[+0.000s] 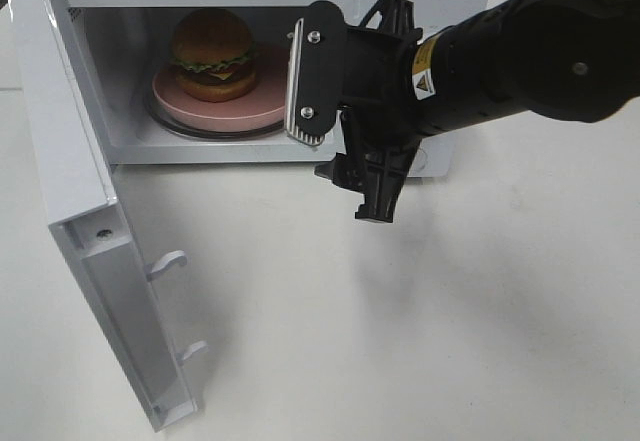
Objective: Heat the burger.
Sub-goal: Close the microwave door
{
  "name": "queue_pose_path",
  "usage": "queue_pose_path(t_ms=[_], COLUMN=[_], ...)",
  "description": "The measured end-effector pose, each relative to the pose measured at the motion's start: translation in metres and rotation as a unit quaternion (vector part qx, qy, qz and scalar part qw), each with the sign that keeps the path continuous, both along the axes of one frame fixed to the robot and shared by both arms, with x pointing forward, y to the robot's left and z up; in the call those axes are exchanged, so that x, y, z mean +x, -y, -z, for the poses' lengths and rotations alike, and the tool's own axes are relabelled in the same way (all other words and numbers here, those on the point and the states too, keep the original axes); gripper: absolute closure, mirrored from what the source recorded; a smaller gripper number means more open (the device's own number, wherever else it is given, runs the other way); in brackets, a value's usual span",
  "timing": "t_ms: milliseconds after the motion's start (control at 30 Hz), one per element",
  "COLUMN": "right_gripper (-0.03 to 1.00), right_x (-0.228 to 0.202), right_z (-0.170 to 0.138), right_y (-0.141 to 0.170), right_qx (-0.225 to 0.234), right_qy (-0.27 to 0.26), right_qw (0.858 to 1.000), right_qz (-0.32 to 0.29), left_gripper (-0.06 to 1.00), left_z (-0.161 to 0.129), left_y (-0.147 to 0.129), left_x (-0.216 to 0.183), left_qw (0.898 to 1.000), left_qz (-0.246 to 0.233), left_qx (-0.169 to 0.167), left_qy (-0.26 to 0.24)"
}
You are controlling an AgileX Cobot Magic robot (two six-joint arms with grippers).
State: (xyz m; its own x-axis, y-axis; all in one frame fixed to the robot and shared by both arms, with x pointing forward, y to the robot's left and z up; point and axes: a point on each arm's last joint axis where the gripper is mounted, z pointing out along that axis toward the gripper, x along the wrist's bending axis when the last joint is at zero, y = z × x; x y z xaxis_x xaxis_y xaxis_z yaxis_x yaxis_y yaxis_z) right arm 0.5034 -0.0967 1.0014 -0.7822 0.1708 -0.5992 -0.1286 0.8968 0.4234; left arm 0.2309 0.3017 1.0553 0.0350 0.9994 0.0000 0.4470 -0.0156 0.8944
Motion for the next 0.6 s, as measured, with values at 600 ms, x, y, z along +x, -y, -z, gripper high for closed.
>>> queue_pose_path(t_ms=[600], right_gripper=[0.2], right_x=[-0.053], right_z=[-0.015], right_y=[0.053], right_qx=[0.051], right_qy=[-0.149], right_qw=[0.961], right_qz=[0.228], left_gripper=[-0.04], left_z=[0.0], left_y=[0.0], left_x=[0.0], left_qw=[1.0], left_qz=[0.0], left_qx=[0.0], left_qy=[0.0])
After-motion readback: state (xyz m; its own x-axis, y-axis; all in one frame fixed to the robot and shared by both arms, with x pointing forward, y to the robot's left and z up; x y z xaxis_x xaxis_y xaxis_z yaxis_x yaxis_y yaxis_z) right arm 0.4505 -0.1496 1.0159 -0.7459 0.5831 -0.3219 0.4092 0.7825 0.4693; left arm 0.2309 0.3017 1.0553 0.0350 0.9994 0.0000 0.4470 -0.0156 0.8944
